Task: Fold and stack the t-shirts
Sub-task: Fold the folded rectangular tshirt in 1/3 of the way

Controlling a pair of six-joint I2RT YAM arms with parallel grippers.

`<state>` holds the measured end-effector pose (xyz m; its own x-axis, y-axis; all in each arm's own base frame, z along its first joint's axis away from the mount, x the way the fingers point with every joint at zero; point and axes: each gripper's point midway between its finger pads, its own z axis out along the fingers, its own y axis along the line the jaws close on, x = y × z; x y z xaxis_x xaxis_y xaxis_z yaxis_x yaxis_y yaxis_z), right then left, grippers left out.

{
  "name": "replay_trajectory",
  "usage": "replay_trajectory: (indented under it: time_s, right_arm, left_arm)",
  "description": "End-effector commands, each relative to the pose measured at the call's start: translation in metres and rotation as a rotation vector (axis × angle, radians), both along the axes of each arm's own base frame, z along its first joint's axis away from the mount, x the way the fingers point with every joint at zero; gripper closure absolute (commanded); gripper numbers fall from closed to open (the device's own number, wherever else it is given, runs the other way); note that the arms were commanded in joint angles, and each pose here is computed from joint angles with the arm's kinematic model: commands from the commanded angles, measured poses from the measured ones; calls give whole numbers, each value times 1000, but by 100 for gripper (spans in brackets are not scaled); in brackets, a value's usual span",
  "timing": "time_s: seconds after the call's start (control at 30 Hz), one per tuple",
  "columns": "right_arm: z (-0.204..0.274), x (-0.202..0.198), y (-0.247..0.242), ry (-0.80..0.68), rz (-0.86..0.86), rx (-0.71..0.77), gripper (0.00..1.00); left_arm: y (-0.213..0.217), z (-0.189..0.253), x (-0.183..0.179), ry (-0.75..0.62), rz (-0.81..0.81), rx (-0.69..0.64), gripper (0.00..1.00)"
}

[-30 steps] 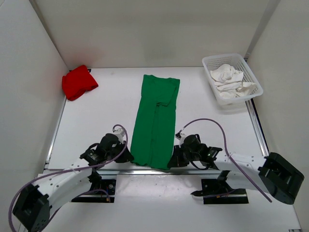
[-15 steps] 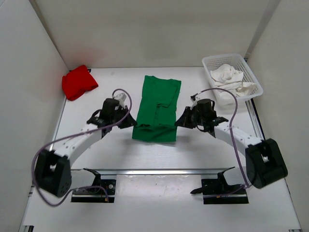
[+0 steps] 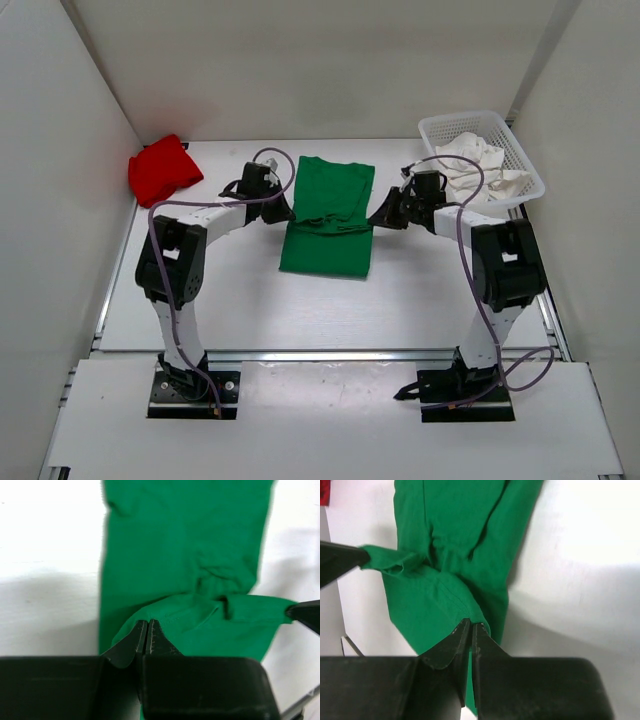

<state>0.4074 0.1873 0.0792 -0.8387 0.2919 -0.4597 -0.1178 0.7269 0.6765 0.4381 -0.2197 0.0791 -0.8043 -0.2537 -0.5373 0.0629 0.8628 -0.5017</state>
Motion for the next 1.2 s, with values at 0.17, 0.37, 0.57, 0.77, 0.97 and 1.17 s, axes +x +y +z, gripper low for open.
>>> replay_trajectory:
  time_s: [0.17,0.37,0.57,0.77,0.97,1.17]
  right_arm:
    - [1,40,6,-56,28,22,97]
    - [26,37,1,-125,6,5,63]
    - [41,-1,16,-188,32,-86,93]
    - [6,-42,54,-132,159,-102,100]
    - [-38,-58,78,-25,254,-177,100]
    - [-76,-132,57,61,251,-184,100]
  left_arm:
    - [15,9,40,-52,98,-86,86]
    - [29,39,28,-109,107,-169,63]
    - [10,41,-37,-155,64,-281,67]
    - [-13,-31,-75,10,-5,-216,72]
    - [-6,-61,-126,53,-13,-155,73]
    - [-1,-59,-192,42,-44,-193,74]
